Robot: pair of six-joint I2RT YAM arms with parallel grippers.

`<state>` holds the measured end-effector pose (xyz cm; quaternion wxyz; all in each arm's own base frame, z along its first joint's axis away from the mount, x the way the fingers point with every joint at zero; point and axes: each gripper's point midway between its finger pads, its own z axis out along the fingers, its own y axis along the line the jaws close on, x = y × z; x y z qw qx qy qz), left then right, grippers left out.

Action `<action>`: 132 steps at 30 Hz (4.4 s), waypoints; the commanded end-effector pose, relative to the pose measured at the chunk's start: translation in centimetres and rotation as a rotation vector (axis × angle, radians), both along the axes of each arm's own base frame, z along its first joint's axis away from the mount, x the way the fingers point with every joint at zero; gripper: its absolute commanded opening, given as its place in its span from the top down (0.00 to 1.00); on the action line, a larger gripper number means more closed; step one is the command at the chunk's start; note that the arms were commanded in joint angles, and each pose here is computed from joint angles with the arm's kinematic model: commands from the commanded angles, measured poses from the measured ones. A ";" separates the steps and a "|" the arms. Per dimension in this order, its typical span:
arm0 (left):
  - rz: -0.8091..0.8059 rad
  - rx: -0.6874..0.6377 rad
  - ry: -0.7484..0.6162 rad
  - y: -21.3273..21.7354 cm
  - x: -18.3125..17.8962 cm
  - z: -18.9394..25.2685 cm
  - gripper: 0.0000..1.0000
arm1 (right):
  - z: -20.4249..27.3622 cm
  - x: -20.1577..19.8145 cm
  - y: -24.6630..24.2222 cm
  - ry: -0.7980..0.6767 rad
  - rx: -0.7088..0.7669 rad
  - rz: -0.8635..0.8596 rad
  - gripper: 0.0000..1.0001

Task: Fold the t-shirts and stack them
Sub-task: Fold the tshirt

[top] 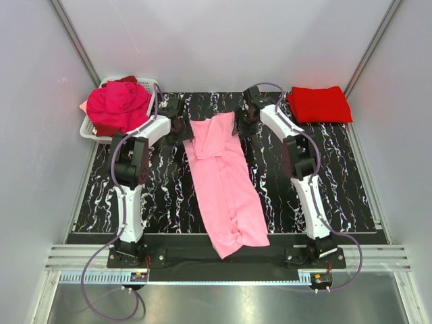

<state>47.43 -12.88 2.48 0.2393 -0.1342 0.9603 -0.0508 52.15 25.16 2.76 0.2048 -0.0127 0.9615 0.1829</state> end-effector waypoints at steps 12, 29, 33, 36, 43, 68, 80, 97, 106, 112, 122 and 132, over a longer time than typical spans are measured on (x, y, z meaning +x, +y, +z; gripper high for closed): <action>-0.067 -0.151 -0.081 -4.9 7.5 0.7 1.00 | -1.3 3.8 -0.5 -0.009 0.233 -0.096 1.00; -0.164 -0.296 -0.444 -6.5 16.3 11.9 0.31 | 3.8 11.3 -5.5 -0.178 0.281 -0.277 0.32; -0.152 -0.285 -0.441 -5.4 12.6 15.9 0.08 | 6.4 9.1 -6.2 -0.168 0.269 -0.287 0.09; -0.131 -0.263 -0.384 -4.6 7.7 18.0 0.05 | 9.0 5.5 -6.9 -0.165 0.264 -0.299 0.06; -0.131 -0.278 -0.200 -5.4 -9.6 14.2 0.08 | 10.5 -9.7 -8.3 -0.017 0.290 -0.404 0.12; -0.158 -0.316 -0.015 -10.3 -35.2 2.6 0.16 | 0.2 -38.0 -9.3 0.305 0.109 -0.305 0.38; -0.157 -0.344 0.009 -11.1 -36.5 0.4 0.19 | -1.4 -39.1 -7.7 0.343 -0.005 -0.225 0.53; -0.181 -0.292 -0.010 -12.0 -36.2 0.0 0.92 | -1.7 -39.5 -8.0 0.320 0.005 -0.222 1.00; -0.191 -0.273 -0.025 -12.0 -38.9 3.2 1.00 | 1.8 -41.6 -8.2 0.302 0.124 -0.226 1.00; -0.203 -0.294 -0.022 -12.7 -40.6 5.8 1.00 | 5.3 -42.6 -7.2 0.282 0.228 -0.214 1.00; -0.213 -0.194 -0.201 -11.8 -33.4 13.3 0.92 | 14.0 -34.7 -6.2 -0.001 0.096 -0.194 1.00; -0.218 -0.136 -0.234 -10.7 -22.5 15.7 0.91 | 16.7 -22.0 -5.0 -0.104 -0.060 -0.191 1.00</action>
